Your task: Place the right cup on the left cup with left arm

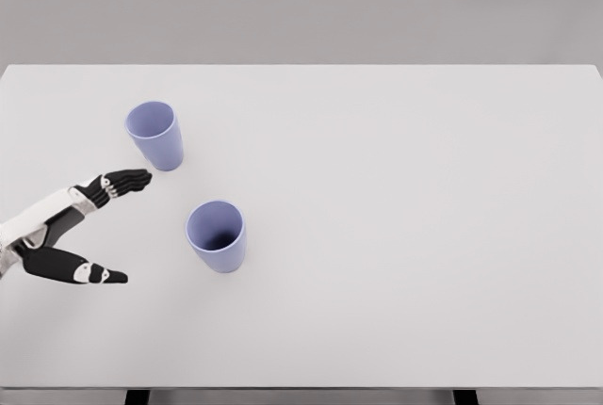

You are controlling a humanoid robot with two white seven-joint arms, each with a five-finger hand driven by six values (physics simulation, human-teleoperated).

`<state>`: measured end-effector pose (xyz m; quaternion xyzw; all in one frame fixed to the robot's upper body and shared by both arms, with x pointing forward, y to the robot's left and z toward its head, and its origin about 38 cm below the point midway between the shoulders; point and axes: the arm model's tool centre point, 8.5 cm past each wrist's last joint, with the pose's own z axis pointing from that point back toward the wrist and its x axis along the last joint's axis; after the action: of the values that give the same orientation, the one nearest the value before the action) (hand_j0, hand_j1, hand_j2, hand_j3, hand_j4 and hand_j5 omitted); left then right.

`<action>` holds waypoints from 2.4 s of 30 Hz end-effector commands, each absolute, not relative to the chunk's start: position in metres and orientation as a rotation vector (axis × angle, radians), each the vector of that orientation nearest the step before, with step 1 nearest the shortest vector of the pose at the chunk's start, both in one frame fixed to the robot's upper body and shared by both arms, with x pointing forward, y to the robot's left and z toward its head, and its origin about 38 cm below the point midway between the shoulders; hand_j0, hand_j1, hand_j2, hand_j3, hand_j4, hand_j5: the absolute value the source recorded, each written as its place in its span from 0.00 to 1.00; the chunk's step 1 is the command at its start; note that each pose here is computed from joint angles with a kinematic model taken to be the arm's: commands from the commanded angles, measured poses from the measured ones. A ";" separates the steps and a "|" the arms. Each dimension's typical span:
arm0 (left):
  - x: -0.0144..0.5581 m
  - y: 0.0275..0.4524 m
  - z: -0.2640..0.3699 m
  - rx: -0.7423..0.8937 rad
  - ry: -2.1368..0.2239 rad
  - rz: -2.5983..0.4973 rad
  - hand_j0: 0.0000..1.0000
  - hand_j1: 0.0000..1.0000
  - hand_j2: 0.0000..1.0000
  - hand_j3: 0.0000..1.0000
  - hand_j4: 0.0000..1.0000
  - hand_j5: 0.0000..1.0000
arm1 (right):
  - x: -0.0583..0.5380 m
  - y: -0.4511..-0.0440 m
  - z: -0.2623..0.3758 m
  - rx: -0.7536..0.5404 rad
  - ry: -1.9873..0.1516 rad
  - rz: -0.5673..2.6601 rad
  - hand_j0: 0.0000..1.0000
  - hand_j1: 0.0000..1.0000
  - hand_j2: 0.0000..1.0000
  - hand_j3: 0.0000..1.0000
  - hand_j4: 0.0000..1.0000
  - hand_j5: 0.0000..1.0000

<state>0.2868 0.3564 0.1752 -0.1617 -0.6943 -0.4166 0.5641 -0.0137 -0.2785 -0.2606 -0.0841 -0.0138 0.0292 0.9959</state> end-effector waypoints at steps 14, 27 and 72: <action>0.288 0.336 0.146 -0.405 -1.548 -0.914 1.00 1.00 1.00 1.00 1.00 1.00 | -0.014 -0.279 -0.261 -0.168 -0.028 0.058 1.00 1.00 1.00 1.00 1.00 1.00; 0.300 0.318 0.143 -0.391 -1.553 -0.922 1.00 1.00 1.00 1.00 1.00 1.00 | -0.014 -0.279 -0.261 -0.168 -0.028 0.058 1.00 1.00 1.00 1.00 1.00 1.00; 0.325 0.272 0.123 -0.383 -1.548 -0.962 1.00 1.00 1.00 1.00 1.00 1.00 | -0.014 -0.279 -0.261 -0.168 -0.028 0.058 1.00 1.00 1.00 1.00 1.00 1.00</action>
<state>0.3256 0.2722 0.1253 -0.1630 -0.6689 -0.4153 0.5946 -0.0137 -0.2785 -0.2606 -0.0841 -0.0138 0.0292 0.9959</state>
